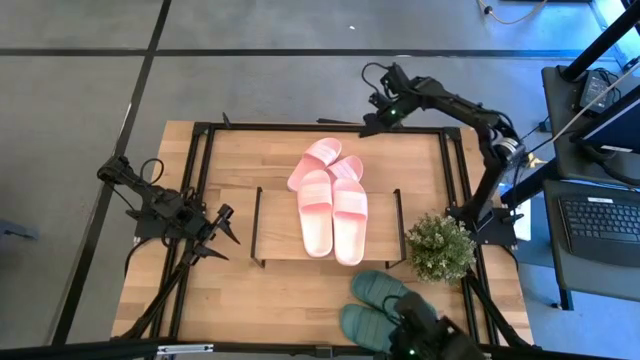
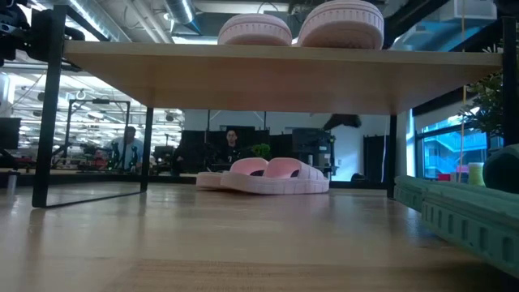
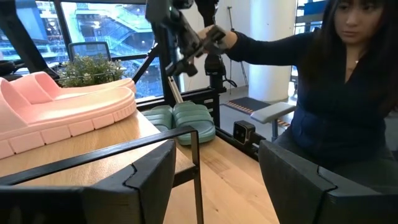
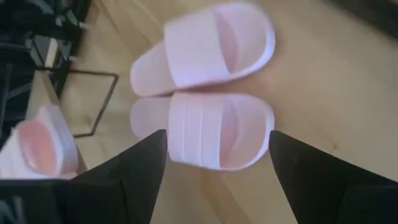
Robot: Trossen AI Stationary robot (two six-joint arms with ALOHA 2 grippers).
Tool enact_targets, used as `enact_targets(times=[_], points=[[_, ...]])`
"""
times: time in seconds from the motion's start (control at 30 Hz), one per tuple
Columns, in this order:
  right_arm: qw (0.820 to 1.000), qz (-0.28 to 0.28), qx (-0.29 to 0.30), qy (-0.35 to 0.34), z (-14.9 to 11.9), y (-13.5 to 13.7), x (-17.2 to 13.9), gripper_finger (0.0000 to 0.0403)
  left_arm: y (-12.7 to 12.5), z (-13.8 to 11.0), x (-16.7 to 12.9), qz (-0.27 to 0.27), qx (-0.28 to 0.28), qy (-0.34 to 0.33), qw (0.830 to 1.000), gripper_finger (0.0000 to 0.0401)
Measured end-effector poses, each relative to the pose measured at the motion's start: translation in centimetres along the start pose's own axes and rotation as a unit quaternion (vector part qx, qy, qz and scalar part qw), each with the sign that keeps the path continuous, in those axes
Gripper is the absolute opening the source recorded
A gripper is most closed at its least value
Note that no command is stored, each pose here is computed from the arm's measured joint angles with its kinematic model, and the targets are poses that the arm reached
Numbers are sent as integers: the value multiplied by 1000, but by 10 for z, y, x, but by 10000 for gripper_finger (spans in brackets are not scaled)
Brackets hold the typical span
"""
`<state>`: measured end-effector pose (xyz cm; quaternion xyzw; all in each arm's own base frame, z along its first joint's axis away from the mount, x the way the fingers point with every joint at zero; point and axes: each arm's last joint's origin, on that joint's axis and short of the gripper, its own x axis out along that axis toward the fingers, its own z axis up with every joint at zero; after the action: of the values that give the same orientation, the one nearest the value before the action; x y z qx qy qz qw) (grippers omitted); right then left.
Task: Pick and place slides into the shelf
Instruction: Put the pink slipper under the shelf
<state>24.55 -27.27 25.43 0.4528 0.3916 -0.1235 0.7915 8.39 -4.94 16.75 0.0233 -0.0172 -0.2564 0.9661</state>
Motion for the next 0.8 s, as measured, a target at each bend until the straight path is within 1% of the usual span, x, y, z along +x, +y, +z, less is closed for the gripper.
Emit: enact_targets(times=[0.1, 0.17, 0.3, 0.4, 0.5, 0.63, 0.8], points=[[1000, 1, 10, 22, -1, -6, 11, 282, 0, 0, 0, 0, 0, 0, 1000, 221], [999, 1, 4, 32, -1, -5, 18, 282, 0, 0, 0, 0, 0, 0, 1000, 221], [999, 5, -11, 47, -3, 2, 30, 282, 0, 0, 0, 0, 0, 0, 1000, 221], [999, -2, -25, 45, -3, 9, 36, 282, 0, 0, 0, 0, 1, 0, 1000, 221], [999, -31, -23, 33, -3, 16, 42, 282, 0, 0, 0, 0, 2, 0, 1000, 221], [995, -89, -26, 25, -5, 23, 50, 282, 0, 0, 0, 0, 4, 0, 1000, 221], [995, -90, -6, 35, -11, 26, 58, 282, 0, 0, 0, 0, 5, 1, 1000, 221]])
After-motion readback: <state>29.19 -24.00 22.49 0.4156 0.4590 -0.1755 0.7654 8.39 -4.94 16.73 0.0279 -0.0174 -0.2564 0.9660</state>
